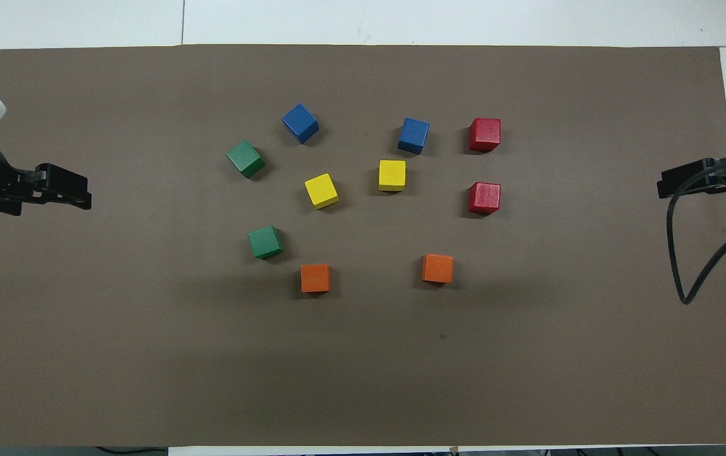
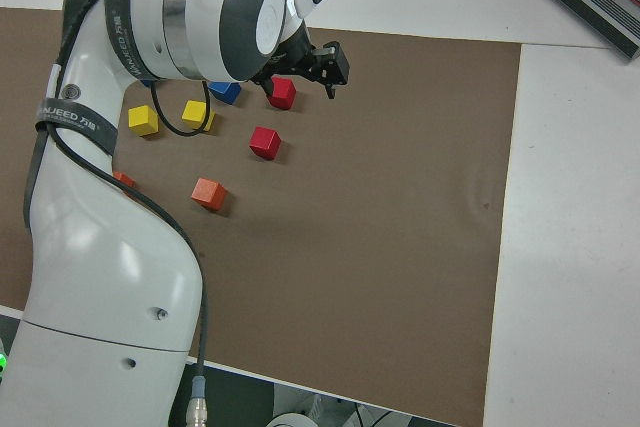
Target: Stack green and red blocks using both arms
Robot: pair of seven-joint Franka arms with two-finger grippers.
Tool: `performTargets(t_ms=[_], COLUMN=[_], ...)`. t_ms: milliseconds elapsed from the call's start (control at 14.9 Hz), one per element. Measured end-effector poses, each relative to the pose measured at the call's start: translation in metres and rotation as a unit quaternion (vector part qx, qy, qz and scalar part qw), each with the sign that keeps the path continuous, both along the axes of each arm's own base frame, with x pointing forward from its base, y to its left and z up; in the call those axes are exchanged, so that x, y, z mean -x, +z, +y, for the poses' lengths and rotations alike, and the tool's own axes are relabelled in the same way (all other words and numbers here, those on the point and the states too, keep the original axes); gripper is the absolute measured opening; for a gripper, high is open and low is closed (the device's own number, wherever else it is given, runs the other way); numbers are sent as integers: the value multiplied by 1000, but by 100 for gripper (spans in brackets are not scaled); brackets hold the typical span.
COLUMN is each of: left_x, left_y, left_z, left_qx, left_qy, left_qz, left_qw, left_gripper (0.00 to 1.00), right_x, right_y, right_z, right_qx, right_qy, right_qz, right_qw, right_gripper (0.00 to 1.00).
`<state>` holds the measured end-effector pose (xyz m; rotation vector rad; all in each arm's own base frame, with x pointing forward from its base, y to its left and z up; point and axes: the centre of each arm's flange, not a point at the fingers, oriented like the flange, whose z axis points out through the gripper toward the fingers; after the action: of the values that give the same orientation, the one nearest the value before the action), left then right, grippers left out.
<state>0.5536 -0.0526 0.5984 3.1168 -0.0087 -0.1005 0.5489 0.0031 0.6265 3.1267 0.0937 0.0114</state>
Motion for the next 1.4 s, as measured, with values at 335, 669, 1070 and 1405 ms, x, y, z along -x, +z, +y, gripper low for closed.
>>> performTargets(t_ms=[335,669,1070,1405], left_x=[0,-1,-7,-8], left_y=[0,4,-41,-111], left_z=[-1,-8,-54,-138], left_qx=[0,1,3,0], left_qy=[-1,8,31,81], left_qz=[1,-15,-28,-15], left_qw=[1000,1000,999,997], left_gripper=[100,100,100,100], right_x=[11,6,-11,-39], right_y=[-6,-20,-116,-191], right_z=[13,20,70,100], right_qx=[1,-1,2,-4], right_qy=[12,-47,-127,-111], right_qz=[29,4,20,2], right_qw=[999,999,992,994], right_gripper=[100,100,100,100])
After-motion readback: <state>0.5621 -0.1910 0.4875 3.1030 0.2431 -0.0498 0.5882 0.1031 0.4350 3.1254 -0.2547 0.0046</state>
